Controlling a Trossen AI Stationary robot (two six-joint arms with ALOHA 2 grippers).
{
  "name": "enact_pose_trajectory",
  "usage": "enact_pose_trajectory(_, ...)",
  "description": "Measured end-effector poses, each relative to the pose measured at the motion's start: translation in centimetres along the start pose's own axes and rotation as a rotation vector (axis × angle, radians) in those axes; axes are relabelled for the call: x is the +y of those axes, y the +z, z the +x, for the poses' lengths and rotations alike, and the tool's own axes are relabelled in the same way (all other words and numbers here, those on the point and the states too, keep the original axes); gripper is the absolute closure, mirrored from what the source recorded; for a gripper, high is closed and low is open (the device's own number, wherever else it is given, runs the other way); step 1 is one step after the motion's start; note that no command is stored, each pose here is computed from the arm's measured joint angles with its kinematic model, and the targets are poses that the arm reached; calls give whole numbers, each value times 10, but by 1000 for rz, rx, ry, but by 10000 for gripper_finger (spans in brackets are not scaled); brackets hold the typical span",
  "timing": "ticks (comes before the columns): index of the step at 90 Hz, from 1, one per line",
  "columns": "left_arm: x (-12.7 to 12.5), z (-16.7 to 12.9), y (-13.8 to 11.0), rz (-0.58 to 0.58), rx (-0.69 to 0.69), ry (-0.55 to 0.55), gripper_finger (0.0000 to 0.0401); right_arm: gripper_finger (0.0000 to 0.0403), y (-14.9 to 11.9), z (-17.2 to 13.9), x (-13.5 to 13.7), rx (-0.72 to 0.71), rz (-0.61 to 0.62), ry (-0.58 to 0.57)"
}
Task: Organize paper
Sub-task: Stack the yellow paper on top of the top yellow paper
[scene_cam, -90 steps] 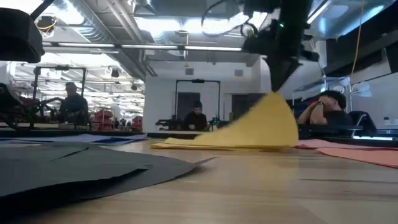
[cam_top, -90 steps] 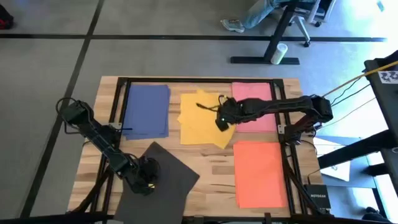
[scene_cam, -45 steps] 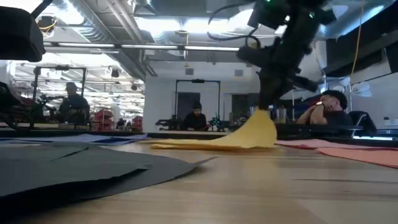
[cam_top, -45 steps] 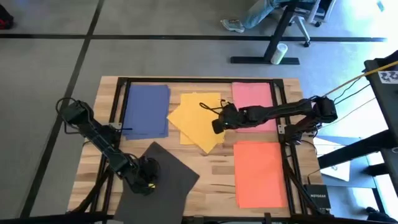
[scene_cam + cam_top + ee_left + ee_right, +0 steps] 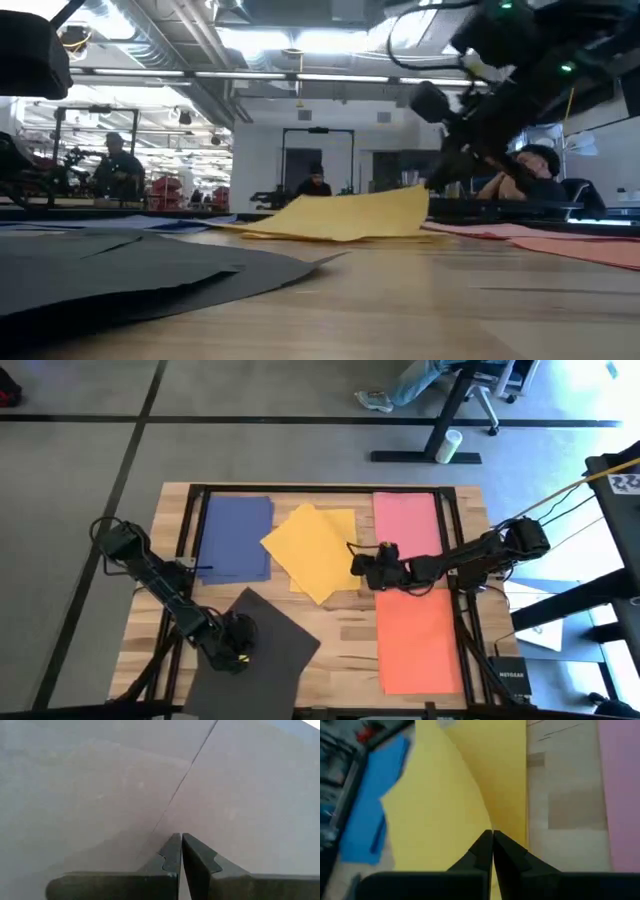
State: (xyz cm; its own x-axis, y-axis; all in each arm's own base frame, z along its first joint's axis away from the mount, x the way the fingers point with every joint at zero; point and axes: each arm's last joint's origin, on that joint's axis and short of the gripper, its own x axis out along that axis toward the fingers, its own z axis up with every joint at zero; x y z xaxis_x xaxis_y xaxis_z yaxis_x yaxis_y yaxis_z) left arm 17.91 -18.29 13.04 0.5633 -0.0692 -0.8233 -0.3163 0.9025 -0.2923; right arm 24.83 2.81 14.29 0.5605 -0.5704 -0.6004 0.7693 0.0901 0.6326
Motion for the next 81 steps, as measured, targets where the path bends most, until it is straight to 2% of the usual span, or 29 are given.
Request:
enact_pose_trajectory(29, 2, 1, 4, -2, -17, 13, 401, 403, -23, -22, -23, -105, 195, 79)
enact_pose_trajectory(81, 3, 3, 7, 46, -22, 21, 401, 403, -27, -25, -19, -58, 239, 110)
